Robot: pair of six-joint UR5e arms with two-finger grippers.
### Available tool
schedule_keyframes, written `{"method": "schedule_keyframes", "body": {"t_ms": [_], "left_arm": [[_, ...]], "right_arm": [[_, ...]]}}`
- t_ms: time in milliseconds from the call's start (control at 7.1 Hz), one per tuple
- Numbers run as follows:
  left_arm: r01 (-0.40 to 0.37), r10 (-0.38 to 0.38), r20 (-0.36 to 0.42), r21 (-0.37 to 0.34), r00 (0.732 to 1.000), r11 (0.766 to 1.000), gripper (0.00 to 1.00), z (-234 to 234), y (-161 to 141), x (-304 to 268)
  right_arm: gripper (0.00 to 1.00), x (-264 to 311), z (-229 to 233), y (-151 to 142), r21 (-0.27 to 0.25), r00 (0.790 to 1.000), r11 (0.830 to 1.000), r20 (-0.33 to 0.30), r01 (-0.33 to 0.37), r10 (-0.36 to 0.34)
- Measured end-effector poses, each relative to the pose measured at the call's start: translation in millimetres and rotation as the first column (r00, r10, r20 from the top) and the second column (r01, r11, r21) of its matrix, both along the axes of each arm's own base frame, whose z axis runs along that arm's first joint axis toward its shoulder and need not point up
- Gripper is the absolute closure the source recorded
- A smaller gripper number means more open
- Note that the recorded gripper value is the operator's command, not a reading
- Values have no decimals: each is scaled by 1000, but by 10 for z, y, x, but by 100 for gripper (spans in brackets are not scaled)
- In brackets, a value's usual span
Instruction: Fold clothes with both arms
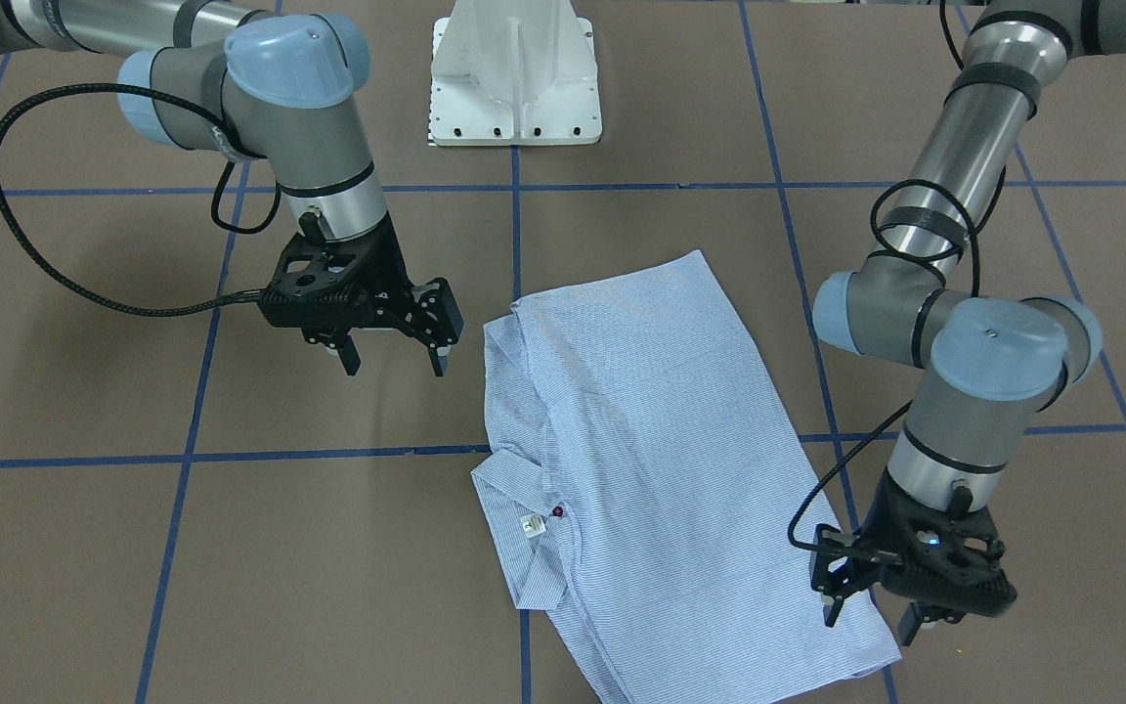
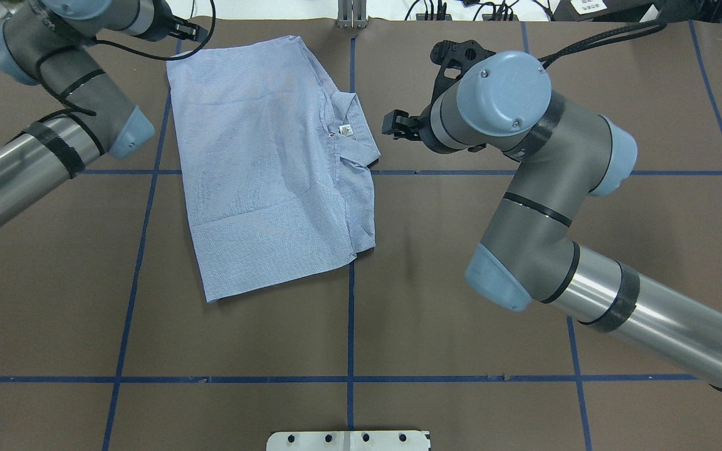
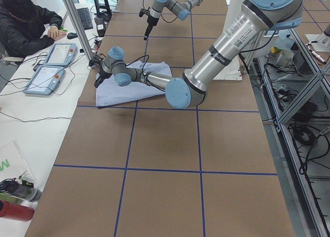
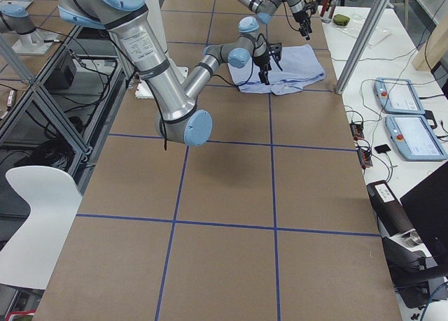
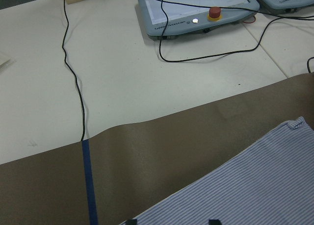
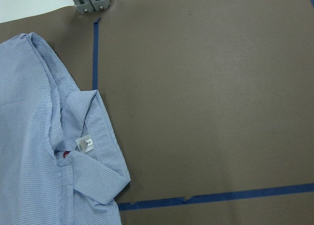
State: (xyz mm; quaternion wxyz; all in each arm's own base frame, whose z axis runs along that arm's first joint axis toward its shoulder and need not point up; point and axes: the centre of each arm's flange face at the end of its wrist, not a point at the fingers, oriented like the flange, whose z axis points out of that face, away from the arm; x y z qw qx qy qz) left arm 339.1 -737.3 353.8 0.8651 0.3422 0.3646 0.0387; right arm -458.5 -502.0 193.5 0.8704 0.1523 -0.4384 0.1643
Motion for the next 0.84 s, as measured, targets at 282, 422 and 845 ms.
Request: {"method": "schedule_keyframes", "body": {"t_ms": [282, 422, 845], "left_arm": [[-25, 25, -21, 28, 999, 999, 0, 92, 340, -345], [-26, 27, -29, 33, 999, 999, 0, 99, 431, -397], [-29, 30, -37, 37, 999, 999, 0, 134, 549, -426]], "right_arm": [[2, -519, -81, 380, -120, 994, 988, 35, -101, 106], [3, -807, -89, 551, -193, 983, 968, 47, -163, 175], [2, -1480, -68, 785, -365, 946, 882, 6, -298, 323]]}}
